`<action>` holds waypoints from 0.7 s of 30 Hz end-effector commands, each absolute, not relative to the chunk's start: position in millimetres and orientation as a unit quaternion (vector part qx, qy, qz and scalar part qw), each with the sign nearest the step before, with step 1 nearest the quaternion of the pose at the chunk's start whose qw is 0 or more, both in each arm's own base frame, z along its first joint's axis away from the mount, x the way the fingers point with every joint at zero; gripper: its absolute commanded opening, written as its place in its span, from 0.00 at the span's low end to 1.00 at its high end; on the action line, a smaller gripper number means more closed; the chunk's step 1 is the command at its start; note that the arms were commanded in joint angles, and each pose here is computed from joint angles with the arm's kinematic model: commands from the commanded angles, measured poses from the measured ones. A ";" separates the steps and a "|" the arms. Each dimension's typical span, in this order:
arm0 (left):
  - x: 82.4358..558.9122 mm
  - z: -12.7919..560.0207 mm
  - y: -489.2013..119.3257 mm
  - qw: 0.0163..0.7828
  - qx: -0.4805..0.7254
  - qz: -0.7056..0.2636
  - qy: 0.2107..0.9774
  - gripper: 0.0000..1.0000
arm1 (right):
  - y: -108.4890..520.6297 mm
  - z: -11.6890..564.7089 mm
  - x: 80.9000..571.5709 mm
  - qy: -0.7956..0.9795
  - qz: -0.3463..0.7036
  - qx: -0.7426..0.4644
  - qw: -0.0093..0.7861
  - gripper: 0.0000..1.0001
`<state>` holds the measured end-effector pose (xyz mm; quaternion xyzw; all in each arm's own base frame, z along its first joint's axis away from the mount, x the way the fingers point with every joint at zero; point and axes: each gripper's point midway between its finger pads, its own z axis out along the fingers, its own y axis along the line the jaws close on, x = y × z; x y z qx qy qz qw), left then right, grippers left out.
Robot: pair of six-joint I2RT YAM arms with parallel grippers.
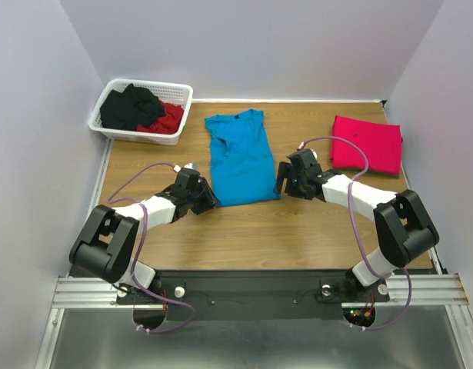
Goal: Fold and stack the t-shirts
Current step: Fold the tshirt
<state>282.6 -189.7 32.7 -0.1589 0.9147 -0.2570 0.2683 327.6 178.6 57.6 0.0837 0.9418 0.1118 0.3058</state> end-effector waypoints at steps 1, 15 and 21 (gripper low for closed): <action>298.6 37.8 -200.9 0.279 -0.143 -0.270 0.911 0.42 | 195.8 60.6 338.8 0.932 0.159 0.087 0.313 0.83; 293.1 13.8 -201.9 0.255 -0.140 -0.264 0.920 0.00 | 212.1 33.0 320.8 0.941 0.204 0.091 0.254 0.49; 274.3 16.8 -207.1 0.255 -0.125 -0.285 0.915 0.00 | 209.3 24.2 315.8 0.944 0.199 0.093 0.245 0.28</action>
